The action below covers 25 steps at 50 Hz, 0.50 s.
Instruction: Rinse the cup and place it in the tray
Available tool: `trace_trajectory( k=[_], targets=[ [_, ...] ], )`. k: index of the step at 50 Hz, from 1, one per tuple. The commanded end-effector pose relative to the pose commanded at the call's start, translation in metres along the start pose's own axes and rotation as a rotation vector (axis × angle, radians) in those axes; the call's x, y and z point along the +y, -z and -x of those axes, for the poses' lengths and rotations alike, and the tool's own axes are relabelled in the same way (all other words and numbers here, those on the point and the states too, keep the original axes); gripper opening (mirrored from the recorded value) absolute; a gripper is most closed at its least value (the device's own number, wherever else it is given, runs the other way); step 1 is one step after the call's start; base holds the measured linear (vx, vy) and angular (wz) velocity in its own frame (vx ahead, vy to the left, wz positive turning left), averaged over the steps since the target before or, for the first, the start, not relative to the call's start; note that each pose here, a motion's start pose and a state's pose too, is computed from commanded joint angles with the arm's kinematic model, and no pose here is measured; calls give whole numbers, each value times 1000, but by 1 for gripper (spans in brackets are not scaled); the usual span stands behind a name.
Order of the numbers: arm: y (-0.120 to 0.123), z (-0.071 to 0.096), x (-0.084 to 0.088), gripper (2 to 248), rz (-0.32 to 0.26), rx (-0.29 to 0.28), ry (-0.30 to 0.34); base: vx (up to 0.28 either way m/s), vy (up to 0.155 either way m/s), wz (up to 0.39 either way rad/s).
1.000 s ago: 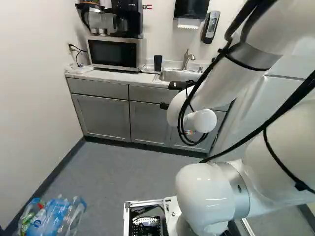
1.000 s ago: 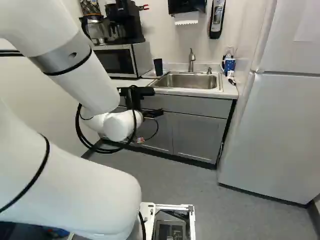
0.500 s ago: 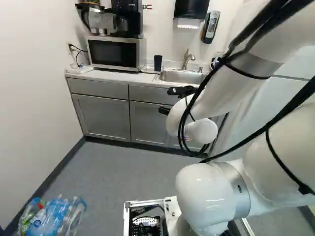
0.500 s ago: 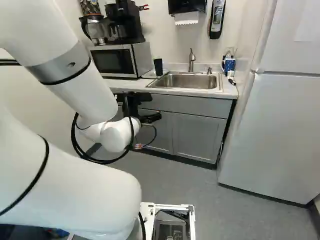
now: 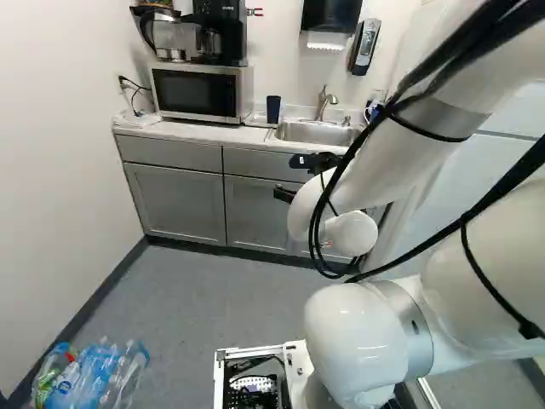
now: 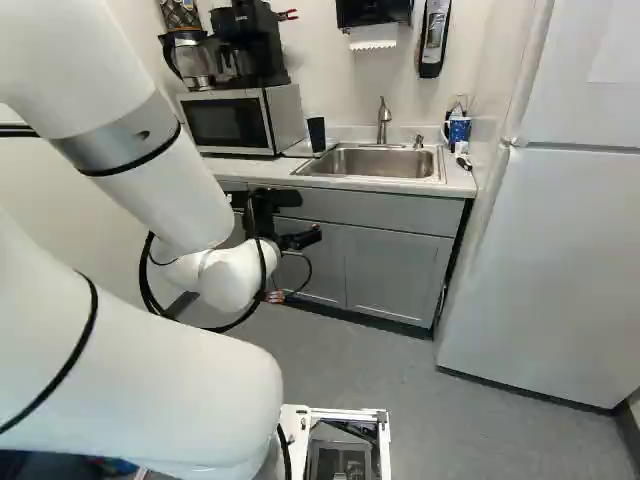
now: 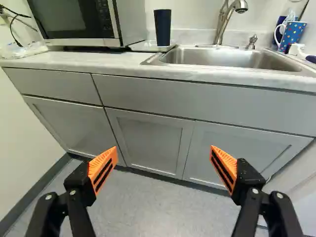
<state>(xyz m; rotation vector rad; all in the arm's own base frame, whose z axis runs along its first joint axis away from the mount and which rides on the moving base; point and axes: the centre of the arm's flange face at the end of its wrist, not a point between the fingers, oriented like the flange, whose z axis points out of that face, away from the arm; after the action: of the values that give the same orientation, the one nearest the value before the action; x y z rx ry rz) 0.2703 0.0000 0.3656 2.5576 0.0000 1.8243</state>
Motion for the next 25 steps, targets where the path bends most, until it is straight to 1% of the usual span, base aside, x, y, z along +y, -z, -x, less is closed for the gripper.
trace_trajectory(
  k=[25],
  targets=[
    [0,0,0,247,0,0,0,0,0,0]
  ],
)
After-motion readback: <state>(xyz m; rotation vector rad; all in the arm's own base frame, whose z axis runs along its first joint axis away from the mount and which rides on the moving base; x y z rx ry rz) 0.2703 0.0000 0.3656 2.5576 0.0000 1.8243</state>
